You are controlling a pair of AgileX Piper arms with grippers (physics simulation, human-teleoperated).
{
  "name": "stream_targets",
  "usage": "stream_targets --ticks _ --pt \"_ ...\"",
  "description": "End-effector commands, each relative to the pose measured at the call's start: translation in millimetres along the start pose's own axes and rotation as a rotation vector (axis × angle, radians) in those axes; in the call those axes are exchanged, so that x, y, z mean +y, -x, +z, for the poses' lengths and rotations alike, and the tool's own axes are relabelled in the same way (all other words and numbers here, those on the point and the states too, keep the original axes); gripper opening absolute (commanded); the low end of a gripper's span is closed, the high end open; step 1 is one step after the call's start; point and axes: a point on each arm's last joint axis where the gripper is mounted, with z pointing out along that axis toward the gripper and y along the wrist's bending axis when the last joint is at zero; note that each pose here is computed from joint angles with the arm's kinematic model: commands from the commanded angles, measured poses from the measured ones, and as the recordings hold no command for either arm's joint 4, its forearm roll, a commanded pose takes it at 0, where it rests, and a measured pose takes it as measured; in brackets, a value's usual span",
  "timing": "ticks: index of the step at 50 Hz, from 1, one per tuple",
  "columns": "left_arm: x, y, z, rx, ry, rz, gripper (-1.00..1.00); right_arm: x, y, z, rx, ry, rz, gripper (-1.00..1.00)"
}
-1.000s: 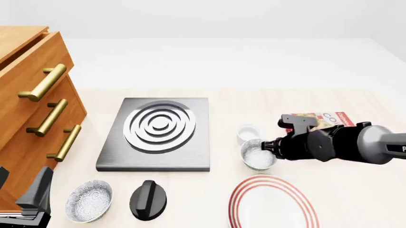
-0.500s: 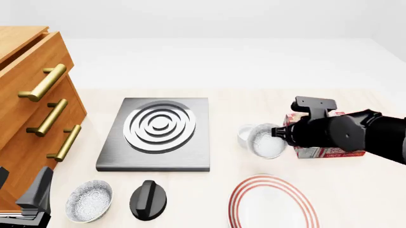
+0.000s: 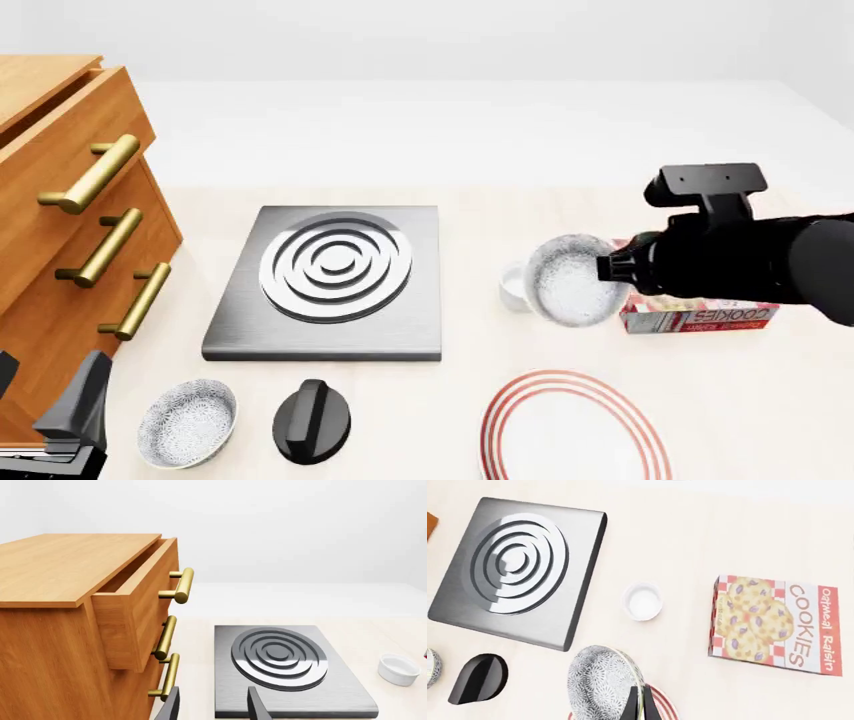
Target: Pick the akita bowl between the plate and the ramekin and place it on the plate.
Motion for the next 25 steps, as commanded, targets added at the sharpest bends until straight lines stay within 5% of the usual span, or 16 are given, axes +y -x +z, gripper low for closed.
stream_targets --ticks 1,25 --pt "0.0 0.0 0 0.000 0.000 0.000 1.00 4 -9 -29 -0.005 0.021 -0.089 -1.00" --pt "0.0 0.0 0 0.000 0.000 0.000 1.00 20 -60 -12 0.127 0.093 -0.183 -1.00"
